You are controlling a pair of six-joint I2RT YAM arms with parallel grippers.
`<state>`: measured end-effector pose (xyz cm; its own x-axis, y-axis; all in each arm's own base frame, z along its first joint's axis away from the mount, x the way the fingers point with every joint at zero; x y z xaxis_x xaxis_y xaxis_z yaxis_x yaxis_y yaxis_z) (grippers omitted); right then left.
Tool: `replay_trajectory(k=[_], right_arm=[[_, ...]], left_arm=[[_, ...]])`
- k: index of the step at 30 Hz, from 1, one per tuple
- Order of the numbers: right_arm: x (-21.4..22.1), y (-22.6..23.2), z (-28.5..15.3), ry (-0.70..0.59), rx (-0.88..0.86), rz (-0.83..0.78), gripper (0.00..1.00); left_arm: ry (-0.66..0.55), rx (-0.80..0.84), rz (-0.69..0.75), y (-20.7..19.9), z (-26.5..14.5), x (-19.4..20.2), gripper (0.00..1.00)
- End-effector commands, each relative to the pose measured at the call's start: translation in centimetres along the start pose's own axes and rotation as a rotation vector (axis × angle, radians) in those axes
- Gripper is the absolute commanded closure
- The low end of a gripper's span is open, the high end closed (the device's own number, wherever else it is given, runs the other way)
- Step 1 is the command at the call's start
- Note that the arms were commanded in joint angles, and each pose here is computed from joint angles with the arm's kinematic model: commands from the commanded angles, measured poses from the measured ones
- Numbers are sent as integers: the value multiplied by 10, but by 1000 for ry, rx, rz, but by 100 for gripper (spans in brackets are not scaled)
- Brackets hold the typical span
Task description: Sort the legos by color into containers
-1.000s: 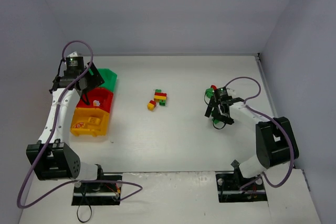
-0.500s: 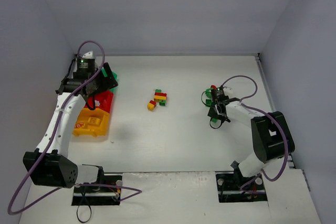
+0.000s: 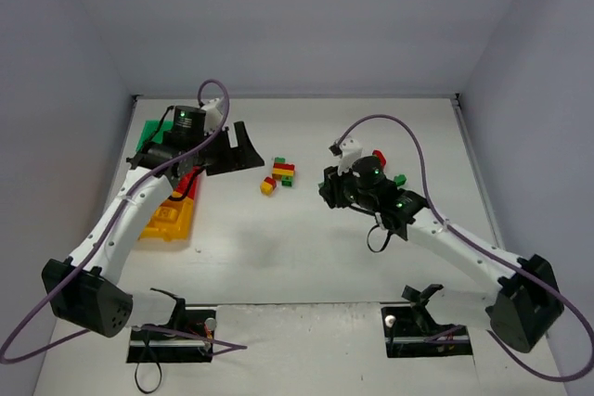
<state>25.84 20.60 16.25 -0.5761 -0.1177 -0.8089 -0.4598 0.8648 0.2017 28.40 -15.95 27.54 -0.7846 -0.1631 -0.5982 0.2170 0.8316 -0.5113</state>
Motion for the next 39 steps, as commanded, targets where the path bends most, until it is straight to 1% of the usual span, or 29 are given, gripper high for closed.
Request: replay_trajectory(k=[1, 2, 6, 10, 15, 18, 21, 23, 24, 25, 26, 28, 33, 34, 37, 38, 39], right_arm=[[-57, 42, -32, -219, -256, -203, 100], [-62, 51, -40, -239, -324, -271, 100], [-78, 72, -58, -303, -432, -397, 100], [-85, 86, -65, -325, -505, -463, 98], [-87, 100, -66, -322, -550, -493, 96], [-85, 102, -66, -320, -555, -497, 95], [-85, 105, -67, -320, -566, -498, 95], [-83, 107, -68, -315, -570, -496, 95], [-83, 107, -68, -316, -572, -496, 95], [-83, 107, -68, -315, -572, -495, 95], [-83, 107, -68, -315, -572, -493, 94], [-82, 107, -69, -314, -571, -488, 94], [-82, 107, -70, -316, -575, -489, 94], [-82, 107, -70, -316, -575, -488, 94], [-82, 108, -68, -313, -574, -487, 93], [-83, 108, -68, -313, -574, -489, 92], [-82, 108, -68, -310, -573, -488, 86]], left_arm=[[9, 248, 81, -55, -9, -4, 24], [19, 279, 94, -62, -10, -2, 24], [43, 382, 136, -90, -13, 4, 24], [73, 414, 150, -104, -9, 10, 24], [91, 437, 170, -116, -6, 18, 24], [109, 416, 169, -114, -1, 22, 25], [121, 411, 179, -118, 2, 27, 28], [121, 409, 187, -119, 3, 29, 33], [125, 413, 192, -121, 3, 31, 38], [131, 411, 193, -121, 4, 32, 40], [132, 411, 195, -122, 4, 33, 44], [146, 412, 198, -122, 6, 37, 56], [169, 417, 207, -125, 8, 45, 62], [175, 418, 207, -125, 9, 47, 65], [185, 416, 209, -125, 11, 49, 84], [186, 413, 208, -125, 12, 49, 94], [179, 402, 207, -124, 13, 48, 97]])
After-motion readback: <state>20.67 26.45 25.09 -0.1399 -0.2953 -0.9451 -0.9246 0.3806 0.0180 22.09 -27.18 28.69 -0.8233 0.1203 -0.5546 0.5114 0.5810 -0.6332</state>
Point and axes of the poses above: each gripper's point midway between its finger pads, its own z axis out along the fingers, its own y axis along the line the jaws close on, x = y × z, the point moved 4 cm from there along -z, back along the fingers, and after that the axes turned 3 degrees about z, right-handed, at the moved point
